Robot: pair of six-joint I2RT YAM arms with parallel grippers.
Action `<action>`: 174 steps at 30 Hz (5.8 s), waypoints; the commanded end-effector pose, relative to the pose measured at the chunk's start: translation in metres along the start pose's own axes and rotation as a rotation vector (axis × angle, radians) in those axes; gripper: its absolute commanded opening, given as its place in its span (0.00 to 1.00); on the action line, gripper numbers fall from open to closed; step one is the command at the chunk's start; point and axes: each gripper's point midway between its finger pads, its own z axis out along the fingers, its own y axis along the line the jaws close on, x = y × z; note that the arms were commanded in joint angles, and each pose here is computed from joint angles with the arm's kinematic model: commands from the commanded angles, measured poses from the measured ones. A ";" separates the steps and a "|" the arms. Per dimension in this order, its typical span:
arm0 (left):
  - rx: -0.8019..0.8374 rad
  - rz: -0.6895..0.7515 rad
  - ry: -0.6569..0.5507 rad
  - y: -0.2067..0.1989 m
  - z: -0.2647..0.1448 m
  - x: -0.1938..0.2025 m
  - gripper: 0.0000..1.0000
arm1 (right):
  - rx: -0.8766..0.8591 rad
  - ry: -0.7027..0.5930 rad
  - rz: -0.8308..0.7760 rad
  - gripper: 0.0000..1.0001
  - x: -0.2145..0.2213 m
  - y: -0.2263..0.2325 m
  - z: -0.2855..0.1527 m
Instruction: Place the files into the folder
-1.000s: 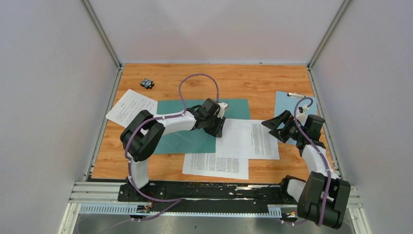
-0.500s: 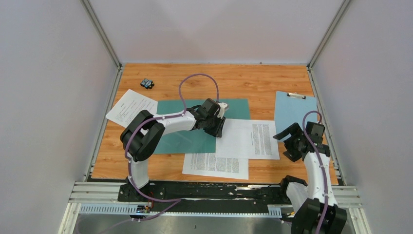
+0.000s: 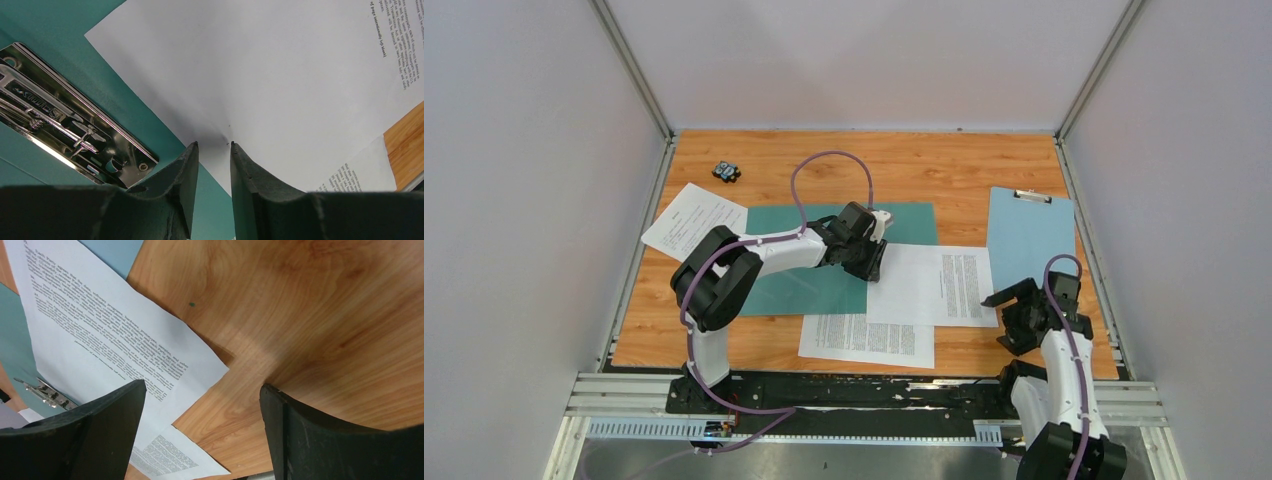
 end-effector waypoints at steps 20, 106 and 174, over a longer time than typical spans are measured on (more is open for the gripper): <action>0.006 -0.010 0.018 -0.002 0.000 0.015 0.37 | -0.576 -0.115 -0.028 0.82 0.000 0.069 -0.002; -0.213 -0.140 -0.244 0.072 -0.186 -0.022 0.73 | -0.391 0.464 -1.032 0.00 0.015 0.230 0.073; -0.331 -0.131 -0.223 0.093 -0.194 0.004 0.73 | -0.396 0.503 -1.062 0.00 0.028 0.244 0.113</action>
